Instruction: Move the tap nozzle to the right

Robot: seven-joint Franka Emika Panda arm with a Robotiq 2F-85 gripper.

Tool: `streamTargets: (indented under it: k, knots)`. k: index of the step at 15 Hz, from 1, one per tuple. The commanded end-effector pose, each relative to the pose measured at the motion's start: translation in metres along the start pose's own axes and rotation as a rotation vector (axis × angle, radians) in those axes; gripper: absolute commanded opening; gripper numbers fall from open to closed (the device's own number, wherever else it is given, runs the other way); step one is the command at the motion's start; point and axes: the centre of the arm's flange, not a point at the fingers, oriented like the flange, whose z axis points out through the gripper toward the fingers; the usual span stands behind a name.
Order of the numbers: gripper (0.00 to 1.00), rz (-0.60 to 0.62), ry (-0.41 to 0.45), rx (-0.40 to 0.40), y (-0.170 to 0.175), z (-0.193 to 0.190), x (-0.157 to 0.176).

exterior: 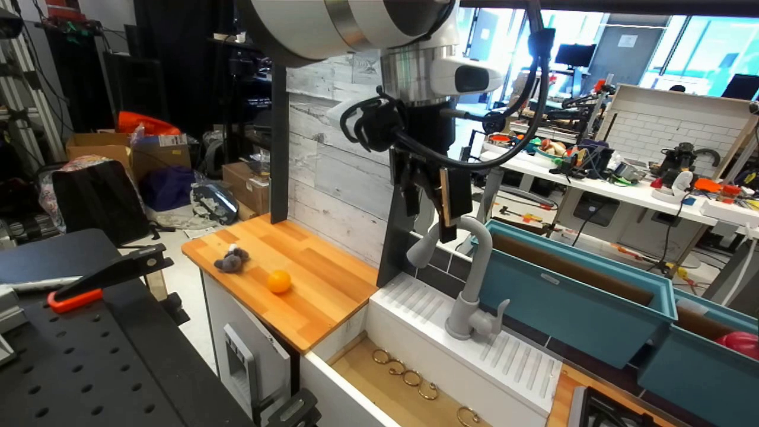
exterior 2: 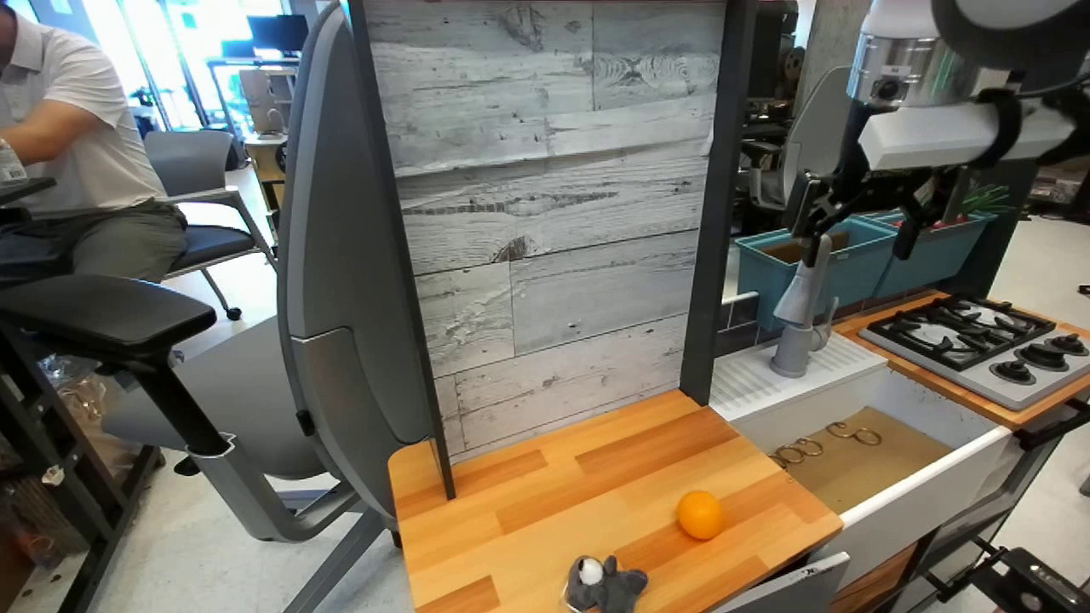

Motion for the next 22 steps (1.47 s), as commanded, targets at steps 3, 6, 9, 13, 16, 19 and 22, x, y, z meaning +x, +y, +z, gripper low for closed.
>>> streamTargets:
  k: [3,6,9,13,16,19,22]
  knots:
    - [1.00,-0.022,0.073,-0.021,-0.023,0.026,0.010]
    - [1.00,-0.020,0.096,-0.044,-0.021,0.042,0.016]
    - [1.00,-0.034,0.100,-0.075,-0.021,0.058,0.018]
    - [1.00,-0.063,0.097,-0.108,-0.030,0.076,0.014]
    - [1.00,-0.070,0.104,-0.127,-0.030,0.083,0.009]
    - [1.00,-0.065,0.111,-0.137,-0.024,0.080,0.005]
    - [1.00,-0.060,0.103,-0.146,-0.012,0.077,-0.001]
